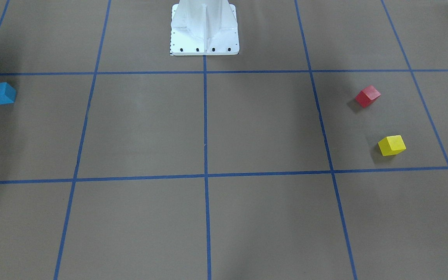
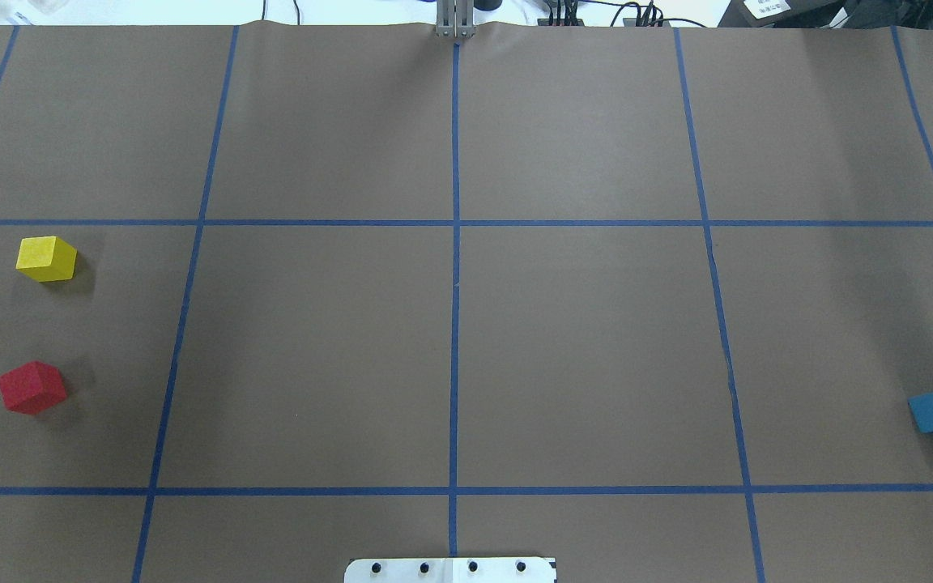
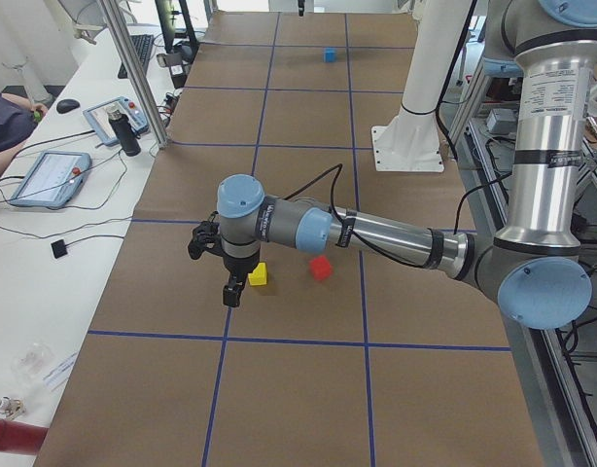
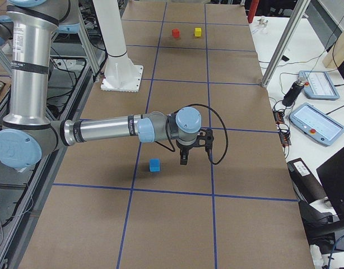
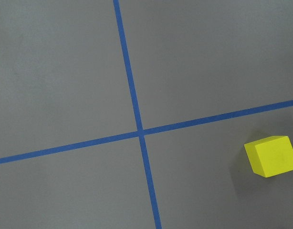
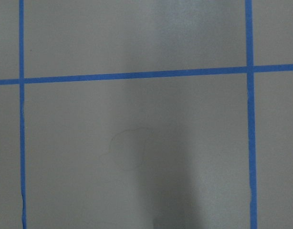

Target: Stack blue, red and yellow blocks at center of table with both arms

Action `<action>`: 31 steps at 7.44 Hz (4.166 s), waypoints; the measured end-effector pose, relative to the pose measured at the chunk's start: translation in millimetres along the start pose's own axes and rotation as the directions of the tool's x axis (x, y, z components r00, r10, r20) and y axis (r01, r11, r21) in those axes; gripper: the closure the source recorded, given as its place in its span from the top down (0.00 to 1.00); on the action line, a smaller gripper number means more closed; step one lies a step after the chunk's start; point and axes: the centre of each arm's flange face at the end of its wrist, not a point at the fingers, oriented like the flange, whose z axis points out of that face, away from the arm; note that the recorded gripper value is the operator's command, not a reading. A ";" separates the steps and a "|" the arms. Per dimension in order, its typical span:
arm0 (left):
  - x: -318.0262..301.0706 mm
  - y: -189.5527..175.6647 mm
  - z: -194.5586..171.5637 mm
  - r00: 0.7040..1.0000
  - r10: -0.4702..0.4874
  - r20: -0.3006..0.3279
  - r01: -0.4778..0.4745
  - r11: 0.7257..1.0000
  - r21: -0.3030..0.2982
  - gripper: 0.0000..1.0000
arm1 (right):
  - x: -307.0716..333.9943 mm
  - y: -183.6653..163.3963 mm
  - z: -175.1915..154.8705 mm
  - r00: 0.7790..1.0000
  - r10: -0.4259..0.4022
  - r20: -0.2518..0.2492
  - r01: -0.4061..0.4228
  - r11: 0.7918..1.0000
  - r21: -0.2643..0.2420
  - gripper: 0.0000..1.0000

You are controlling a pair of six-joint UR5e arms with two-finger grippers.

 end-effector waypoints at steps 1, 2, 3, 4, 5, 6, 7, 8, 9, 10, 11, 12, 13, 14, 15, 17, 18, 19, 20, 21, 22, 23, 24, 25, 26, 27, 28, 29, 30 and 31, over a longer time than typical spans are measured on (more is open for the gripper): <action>1.5 2.6 -1.7 1.000 0.002 -0.001 -0.002 1.000 0.003 1.00 | 2.1 10.3 17.2 0.999 -0.011 -0.035 0.011 1.000 -0.017 0.99; 3.7 9.6 -4.1 1.000 0.005 -0.001 -0.004 1.000 0.005 1.00 | 2.6 25.1 40.3 0.993 -0.044 -0.105 0.043 0.999 -0.018 0.99; 6.2 16.5 -6.9 1.000 0.008 -0.001 -0.008 1.000 0.008 1.00 | 0.8 40.1 62.2 0.985 -0.077 -0.157 0.075 0.997 -0.017 0.99; 7.6 20.4 -8.5 1.000 0.010 -0.002 -0.010 1.000 0.009 1.00 | -1.8 51.2 77.8 0.979 -0.099 -0.177 0.095 0.995 -0.030 0.99; 8.3 22.1 -9.4 1.000 0.011 -0.001 -0.011 1.000 0.011 1.00 | -3.9 60.0 89.2 0.977 -0.114 -0.182 0.106 0.993 -0.051 0.99; 8.8 22.8 -10.0 1.000 0.013 -0.001 -0.013 1.000 0.013 1.00 | -6.2 66.2 97.5 0.976 -0.125 -0.179 0.114 0.991 -0.073 0.99; 9.1 22.9 -10.4 1.000 0.015 -0.001 -0.015 1.000 0.014 1.00 | -9.6 71.2 105.5 0.976 -0.132 -0.174 0.117 0.989 -0.096 0.99; 9.2 23.0 -10.4 1.000 0.016 -0.001 -0.016 1.000 0.015 1.00 | -17.1 75.1 115.9 0.976 -0.131 -0.173 0.112 0.987 -0.119 0.99; 9.3 23.0 -10.5 1.000 0.016 -0.001 -0.016 1.000 0.015 1.00 | -27.2 78.7 128.6 0.976 -0.132 -0.176 0.107 0.984 -0.145 0.99; 9.3 23.0 -10.5 1.000 0.016 -0.001 -0.016 1.000 0.015 1.00 | -34.2 82.0 139.5 0.974 -0.137 -0.180 0.107 0.980 -0.166 0.99; 9.3 23.0 -10.6 1.000 0.016 -0.001 -0.016 1.000 0.015 1.00 | -36.0 84.7 147.6 0.972 -0.143 -0.188 0.109 0.977 -0.182 0.99; 9.4 23.0 -10.6 1.000 0.017 -0.001 -0.017 1.000 0.016 1.00 | -34.4 86.5 153.9 0.969 -0.149 -0.199 0.110 0.975 -0.193 0.99; 9.5 23.0 -10.7 1.000 0.017 -0.002 -0.017 1.000 0.016 1.00 | -31.4 87.8 159.1 0.966 -0.152 -0.208 0.110 0.973 -0.202 0.99; 9.5 22.9 -10.7 1.000 0.018 -0.002 -0.018 1.000 0.016 1.00 | -27.2 88.8 163.9 0.965 -0.152 -0.215 0.106 0.972 -0.212 0.99; 9.6 22.9 -10.7 1.000 0.019 -0.002 -0.019 1.000 0.017 1.00 | -23.5 89.8 168.1 0.964 -0.151 -0.220 0.102 0.970 -0.221 0.98; 9.5 23.3 -10.6 1.000 0.020 -0.003 -0.020 1.000 0.017 1.00 | -17.9 91.3 174.6 0.963 -0.148 -0.227 0.093 0.968 -0.234 0.49; 9.5 23.3 -10.7 1.000 0.021 -0.003 -0.021 1.000 0.018 1.00 | -17.0 90.9 176.4 0.962 -0.147 -0.229 0.091 0.967 -0.237 0.12; 9.7 23.4 -10.9 1.000 0.021 -0.003 -0.021 1.000 0.018 1.00 | -18.5 89.3 177.3 0.962 -0.150 -0.227 0.095 0.967 -0.236 0.00; 9.8 23.4 -10.9 1.000 0.021 -0.003 -0.021 1.000 0.018 1.00 | -21.6 87.2 178.0 0.962 -0.154 -0.224 0.100 0.967 -0.235 0.00; 9.9 23.3 -11.1 1.000 0.021 -0.002 -0.021 1.000 0.019 1.00 | -25.5 85.2 177.5 0.962 -0.160 -0.220 0.107 0.967 -0.232 0.00; 10.1 22.7 -11.4 1.000 0.022 -0.002 -0.021 1.000 0.019 1.00 | -32.7 83.3 173.5 0.964 -0.165 -0.209 0.117 0.967 -0.225 0.00; 10.4 22.3 -11.7 1.000 0.022 -0.002 -0.022 1.000 0.020 1.00 | -44.8 80.0 166.4 0.967 -0.171 -0.189 0.129 0.968 -0.214 0.00; 10.5 22.0 -11.8 1.000 0.022 -0.002 -0.022 1.000 0.021 1.00 | -61.7 69.2 159.3 0.972 -0.170 -0.162 0.136 0.970 -0.203 0.00; 10.5 21.9 -11.8 1.000 0.023 -0.002 -0.023 1.000 0.020 1.00 | -93.7 40.5 150.3 0.979 -0.155 -0.136 0.127 0.973 -0.192 0.00; 10.3 22.0 -11.5 1.000 0.022 -0.002 -0.022 1.000 0.019 1.00 | -146.3 -3.0 138.5 0.983 -0.136 -0.126 0.111 0.976 -0.186 0.00; 10.0 22.1 -11.2 1.000 0.022 -0.002 -0.022 1.000 0.019 1.00 | -214.7 -47.9 125.1 0.984 -0.122 -0.131 0.096 0.977 -0.192 0.00; 9.8 21.9 -11.1 1.000 0.022 -0.002 -0.022 1.000 0.019 1.00 | -291.3 -87.2 114.8 0.982 -0.122 -0.144 0.091 0.974 -0.206 0.00; 9.9 21.6 -11.2 1.000 0.022 -0.002 -0.022 1.000 0.019 1.00 | -367.4 -116.7 121.2 0.975 -0.147 -0.164 0.108 0.968 -0.228 0.00; 9.9 21.5 -11.2 1.000 0.022 -0.002 -0.022 1.000 0.019 1.00 | -438.7 -138.8 142.2 0.965 -0.180 -0.189 0.129 0.958 -0.255 0.00; 10.1 21.2 -11.3 1.000 0.022 -0.002 -0.022 1.000 0.020 1.00 | -501.6 -153.2 165.5 0.959 -0.196 -0.206 0.135 0.951 -0.277 0.00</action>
